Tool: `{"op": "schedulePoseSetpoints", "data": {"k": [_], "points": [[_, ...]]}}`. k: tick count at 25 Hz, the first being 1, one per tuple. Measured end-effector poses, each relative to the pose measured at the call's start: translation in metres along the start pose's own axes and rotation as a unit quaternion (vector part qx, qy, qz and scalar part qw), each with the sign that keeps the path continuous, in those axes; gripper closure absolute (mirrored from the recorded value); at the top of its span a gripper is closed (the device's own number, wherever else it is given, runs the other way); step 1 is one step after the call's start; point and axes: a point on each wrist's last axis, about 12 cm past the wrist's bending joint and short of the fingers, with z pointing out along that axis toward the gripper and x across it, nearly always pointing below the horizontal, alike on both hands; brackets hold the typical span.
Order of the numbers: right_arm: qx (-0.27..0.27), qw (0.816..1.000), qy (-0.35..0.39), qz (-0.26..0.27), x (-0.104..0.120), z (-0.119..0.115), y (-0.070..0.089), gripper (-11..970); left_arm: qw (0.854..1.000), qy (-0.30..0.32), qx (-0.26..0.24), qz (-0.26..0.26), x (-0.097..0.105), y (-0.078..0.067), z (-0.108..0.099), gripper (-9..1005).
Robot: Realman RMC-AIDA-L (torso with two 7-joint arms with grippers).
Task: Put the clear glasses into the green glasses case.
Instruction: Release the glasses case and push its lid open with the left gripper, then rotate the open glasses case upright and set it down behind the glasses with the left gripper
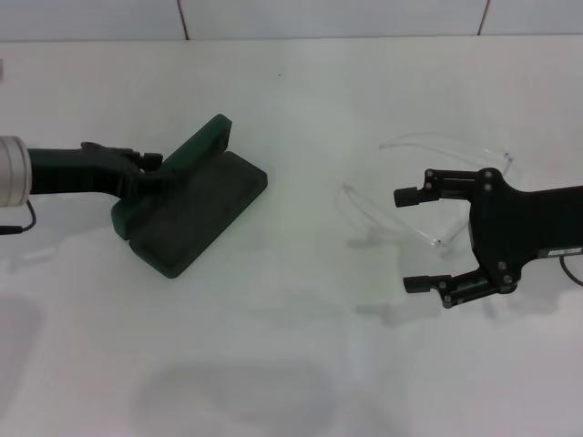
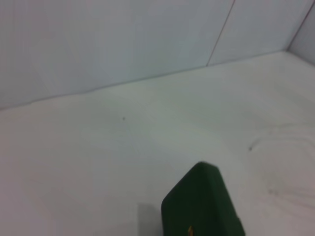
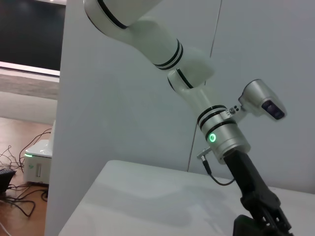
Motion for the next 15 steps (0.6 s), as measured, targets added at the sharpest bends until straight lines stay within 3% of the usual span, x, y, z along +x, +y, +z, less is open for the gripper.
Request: {"op": "schedulePoseSetpoints", "data": {"k": [6,15], "points": [[0.0,1.0,-0.001,-0.004,-0.0008,0.0004,0.0,93,1.0,0.01,-0.004,0.004,-0.0004,0.0003,0.006,513],[0.0,1.0,-0.003,-0.01,0.0011,0.0032,0.0034,94,0.999,-0.008,-0.005,0.034,-0.0096,0.0012,0.0069,672]]}}
